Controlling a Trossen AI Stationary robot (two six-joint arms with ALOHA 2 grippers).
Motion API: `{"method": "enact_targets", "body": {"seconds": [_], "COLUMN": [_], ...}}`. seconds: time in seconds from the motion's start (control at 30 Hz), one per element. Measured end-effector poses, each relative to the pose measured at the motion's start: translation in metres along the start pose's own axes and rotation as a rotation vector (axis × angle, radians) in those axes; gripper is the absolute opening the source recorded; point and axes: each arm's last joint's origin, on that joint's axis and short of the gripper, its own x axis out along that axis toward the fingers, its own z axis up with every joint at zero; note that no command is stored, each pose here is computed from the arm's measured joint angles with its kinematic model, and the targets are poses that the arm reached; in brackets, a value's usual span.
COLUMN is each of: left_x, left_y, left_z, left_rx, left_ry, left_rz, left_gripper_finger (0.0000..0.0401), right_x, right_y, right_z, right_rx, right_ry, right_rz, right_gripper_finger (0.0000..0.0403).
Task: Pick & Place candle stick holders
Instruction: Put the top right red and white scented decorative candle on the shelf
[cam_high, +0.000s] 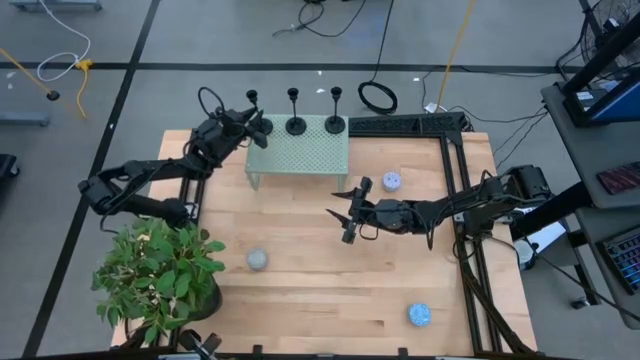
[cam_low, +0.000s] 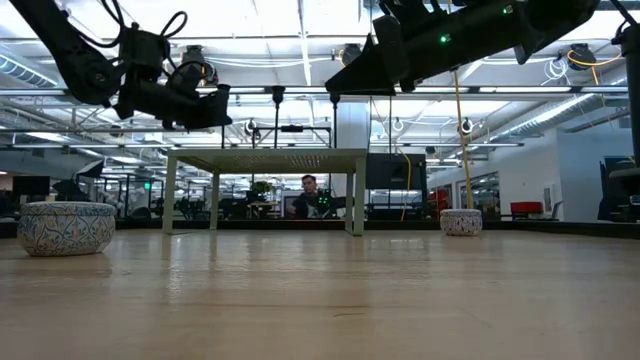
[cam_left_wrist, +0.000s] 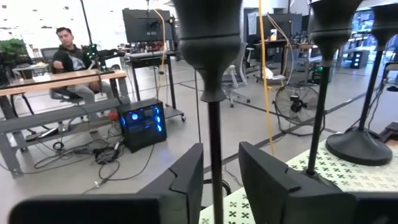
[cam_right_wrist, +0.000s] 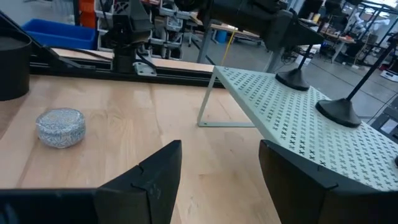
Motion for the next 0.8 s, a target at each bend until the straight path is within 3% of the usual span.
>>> {"method": "enact_targets", "body": {"seconds": [0.2, 0.57, 0.8], "left_x": [-0.001, -0.006, -0.027], "left_y": [0.002, -0.003, -0.006], "left_z": [-0.003, -0.002, 0.016], "left_rx": [-0.008, 0.016, 0.01], "left_ry": [0.038, 0.086, 0.112], "left_rz": [0.007, -0.018, -0.053], "left_gripper_finger": [0.0143, 0.0213, 0.0235], "right_x": [0.0, 0.0, -0.001], "right_y": [0.0, 0.0, -0.007], "right_z": [-0.001, -0.001, -0.009], "right_rx": [-0.012, -0.004, -0.024], "right_ry": [0.009, 0.013, 0.105], "right_rz": [0.001, -0.008, -0.257], "right_gripper_finger": [0.0213, 0.0269, 0.0301]}}
